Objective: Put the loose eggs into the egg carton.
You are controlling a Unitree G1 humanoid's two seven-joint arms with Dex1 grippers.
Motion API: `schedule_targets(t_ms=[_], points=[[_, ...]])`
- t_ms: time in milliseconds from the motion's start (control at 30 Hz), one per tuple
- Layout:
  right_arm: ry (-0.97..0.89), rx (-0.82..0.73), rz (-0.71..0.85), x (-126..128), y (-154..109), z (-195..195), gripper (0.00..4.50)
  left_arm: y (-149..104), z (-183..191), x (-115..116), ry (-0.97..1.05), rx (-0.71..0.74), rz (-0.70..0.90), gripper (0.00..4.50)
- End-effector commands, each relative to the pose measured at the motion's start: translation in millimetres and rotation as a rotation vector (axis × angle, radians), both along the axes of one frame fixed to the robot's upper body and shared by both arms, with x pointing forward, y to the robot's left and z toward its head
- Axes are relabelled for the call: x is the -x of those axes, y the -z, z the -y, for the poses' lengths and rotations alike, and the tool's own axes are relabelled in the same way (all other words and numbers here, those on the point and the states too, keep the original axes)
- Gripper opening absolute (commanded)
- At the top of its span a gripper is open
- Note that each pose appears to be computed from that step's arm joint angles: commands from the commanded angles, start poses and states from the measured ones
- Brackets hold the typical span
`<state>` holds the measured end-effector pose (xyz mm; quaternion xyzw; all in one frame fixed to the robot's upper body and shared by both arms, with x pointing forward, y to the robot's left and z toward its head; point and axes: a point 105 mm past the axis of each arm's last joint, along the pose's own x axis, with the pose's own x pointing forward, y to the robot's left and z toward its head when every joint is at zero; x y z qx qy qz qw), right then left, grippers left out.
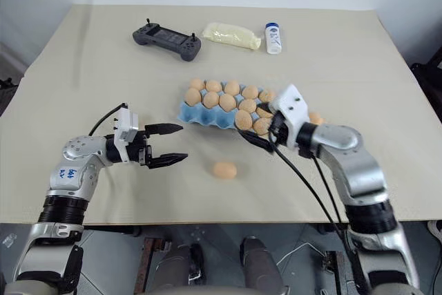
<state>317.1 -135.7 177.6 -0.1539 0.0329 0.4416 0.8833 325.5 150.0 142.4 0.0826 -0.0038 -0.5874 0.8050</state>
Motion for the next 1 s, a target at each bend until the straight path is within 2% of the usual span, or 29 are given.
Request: schedule_targets(t_ms=[33, 200, 333, 533, 633, 733, 1000], points=[[0.008, 0.02, 0.048, 15.6, -16.4, 20.3, 4.49, -9.0, -2.4, 0.8, -0.005, 0.019, 0.043, 4.5], [0.023, 0.023, 0.014, 43.8, -14.5, 45.8, 4.49, -8.7, -2.9, 0.7, -0.007, 0.022, 0.042, 4.5], [0.071, 0.071, -0.058, 70.1, 0.7, 72.6, 4.49, -8.9, -4.0, 0.5, -0.008, 0.023, 0.041, 4.5], [0.193, 0.064, -0.05, 70.8, 4.2, 93.3, 4.49, -10.2, -3.1, -2.1, -0.007, 0.025, 0.042, 4.5], [0.235, 0.056, -0.034, 62.8, 5.8, 97.1, 4.49, -12.2, -1.2, -3.2, 0.0, 0.027, 0.046, 4.5], [0.352, 0.03, 0.056, 39.7, -1.5, 108.8, 4.49, -12.9, -0.9, -3.2, 0.003, 0.027, 0.048, 4.5], [0.604, -0.05, 0.128, -27.9, 3.9, 121.3, 4.49, -15.1, 1.5, -1.4, 0.008, 0.032, 0.057, 4.5]])
